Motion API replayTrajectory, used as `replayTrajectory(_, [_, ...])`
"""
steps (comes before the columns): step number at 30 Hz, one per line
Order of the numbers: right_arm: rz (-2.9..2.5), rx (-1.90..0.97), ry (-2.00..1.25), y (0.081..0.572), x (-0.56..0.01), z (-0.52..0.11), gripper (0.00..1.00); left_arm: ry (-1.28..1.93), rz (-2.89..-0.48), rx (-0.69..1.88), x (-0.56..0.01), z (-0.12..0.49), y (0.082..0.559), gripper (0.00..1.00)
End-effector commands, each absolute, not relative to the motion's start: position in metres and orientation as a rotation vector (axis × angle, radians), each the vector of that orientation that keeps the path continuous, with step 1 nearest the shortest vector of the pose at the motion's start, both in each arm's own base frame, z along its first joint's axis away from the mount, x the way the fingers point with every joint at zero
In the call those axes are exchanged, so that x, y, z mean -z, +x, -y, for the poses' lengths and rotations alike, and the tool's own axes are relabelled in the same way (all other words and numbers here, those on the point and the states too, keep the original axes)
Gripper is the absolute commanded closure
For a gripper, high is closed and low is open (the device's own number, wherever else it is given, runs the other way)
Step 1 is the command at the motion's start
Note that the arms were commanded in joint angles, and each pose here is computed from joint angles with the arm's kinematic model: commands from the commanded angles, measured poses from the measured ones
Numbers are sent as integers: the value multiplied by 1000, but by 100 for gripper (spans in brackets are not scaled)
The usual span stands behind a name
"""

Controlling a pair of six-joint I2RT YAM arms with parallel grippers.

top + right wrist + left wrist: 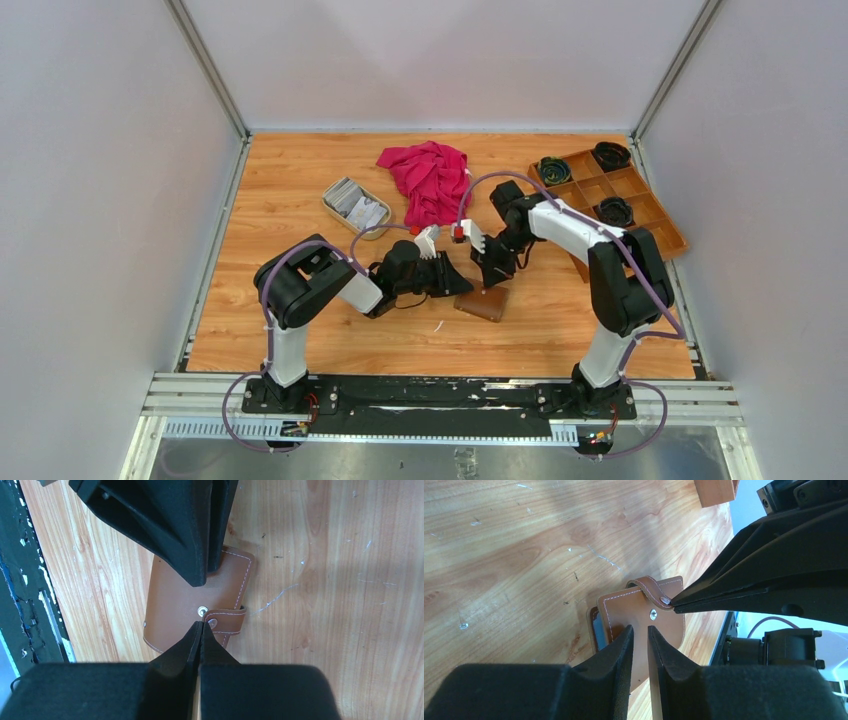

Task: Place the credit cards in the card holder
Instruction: Close the card holder at the center of the board.

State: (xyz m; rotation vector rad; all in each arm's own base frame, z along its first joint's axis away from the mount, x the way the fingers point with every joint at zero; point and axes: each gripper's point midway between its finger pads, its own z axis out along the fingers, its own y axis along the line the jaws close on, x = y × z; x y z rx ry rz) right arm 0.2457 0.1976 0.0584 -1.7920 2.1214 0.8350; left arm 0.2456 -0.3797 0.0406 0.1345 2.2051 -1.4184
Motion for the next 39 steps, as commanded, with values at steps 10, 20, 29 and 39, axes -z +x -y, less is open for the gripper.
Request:
replayTrajectory(10, [-2135, -907, -1875, 218, -51, -202, 100, 133, -2273, 1351, -19, 376, 242, 77])
replayTrajectory(20, [-2129, -926, -1888, 210, -52, -204, 100, 145, -2258, 1363, -26, 378, 239, 78])
replayTrajectory(29, [-2164, -898, -1866, 215, -50, -202, 100, 122, -2161, 1373, -65, 367, 237, 65])
replayTrajectory(39, [-2167, -929, -1847, 213, -52, -205, 100, -72, -2236, 1382, -59, 355, 202, 43])
